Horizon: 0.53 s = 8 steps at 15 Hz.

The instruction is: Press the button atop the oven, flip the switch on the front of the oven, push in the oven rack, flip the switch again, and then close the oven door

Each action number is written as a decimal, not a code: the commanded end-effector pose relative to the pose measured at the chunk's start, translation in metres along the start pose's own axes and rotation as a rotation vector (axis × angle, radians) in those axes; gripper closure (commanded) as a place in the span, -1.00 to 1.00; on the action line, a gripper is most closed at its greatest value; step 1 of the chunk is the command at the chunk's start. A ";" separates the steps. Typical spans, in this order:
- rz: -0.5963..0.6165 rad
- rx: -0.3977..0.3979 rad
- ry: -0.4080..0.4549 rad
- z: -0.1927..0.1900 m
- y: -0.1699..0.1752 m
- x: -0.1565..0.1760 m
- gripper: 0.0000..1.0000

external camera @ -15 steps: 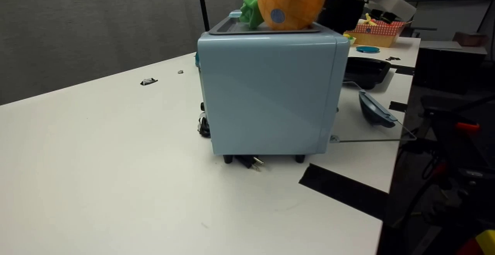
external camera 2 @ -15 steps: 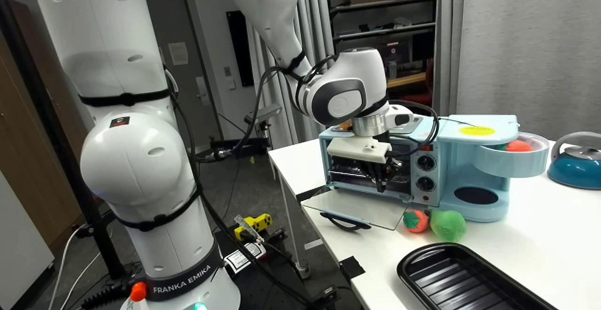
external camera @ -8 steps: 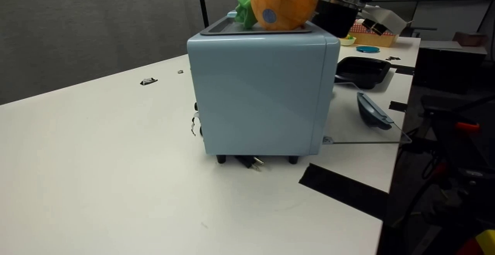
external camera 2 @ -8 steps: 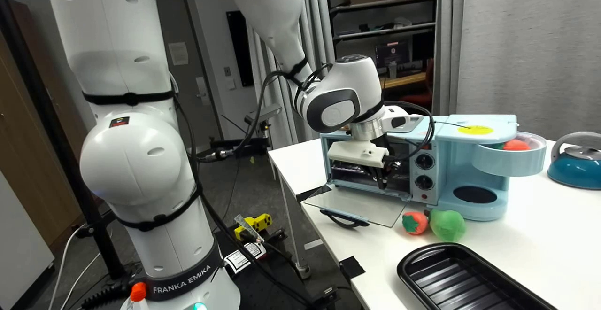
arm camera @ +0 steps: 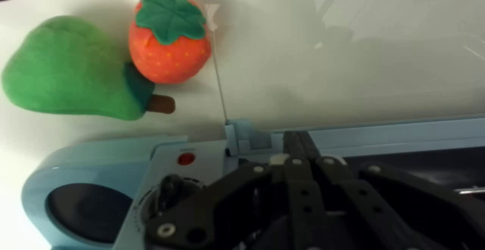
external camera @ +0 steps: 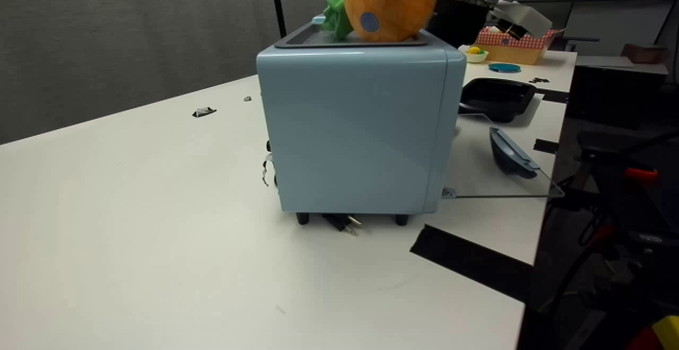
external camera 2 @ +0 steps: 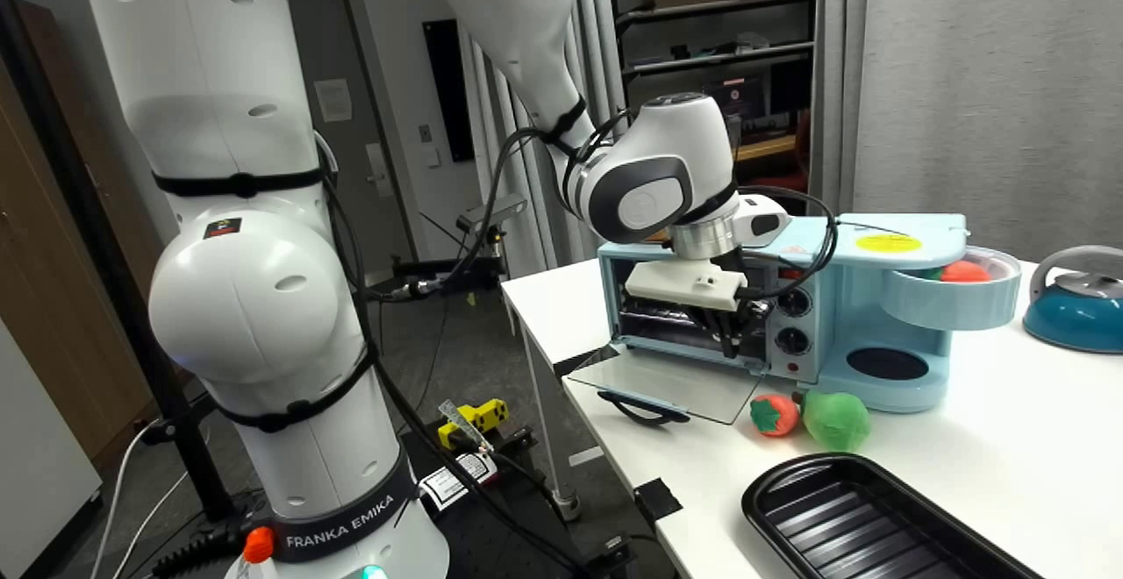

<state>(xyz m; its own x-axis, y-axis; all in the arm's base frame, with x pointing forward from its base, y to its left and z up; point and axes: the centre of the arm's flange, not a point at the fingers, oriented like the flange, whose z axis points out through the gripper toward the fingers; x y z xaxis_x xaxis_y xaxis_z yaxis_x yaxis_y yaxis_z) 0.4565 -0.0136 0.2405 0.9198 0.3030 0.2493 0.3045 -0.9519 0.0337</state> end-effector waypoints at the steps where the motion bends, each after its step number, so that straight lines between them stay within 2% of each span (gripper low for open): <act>1: 0.022 -0.009 -0.056 -0.025 0.017 0.003 1.00; 8: 0.048 0.004 -0.122 -0.062 0.025 0.008 1.00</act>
<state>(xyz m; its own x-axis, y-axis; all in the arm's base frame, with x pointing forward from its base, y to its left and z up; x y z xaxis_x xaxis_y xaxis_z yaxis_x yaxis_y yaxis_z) 0.4569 -0.0382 0.2751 0.9508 0.2718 0.1483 0.2715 -0.9622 0.0227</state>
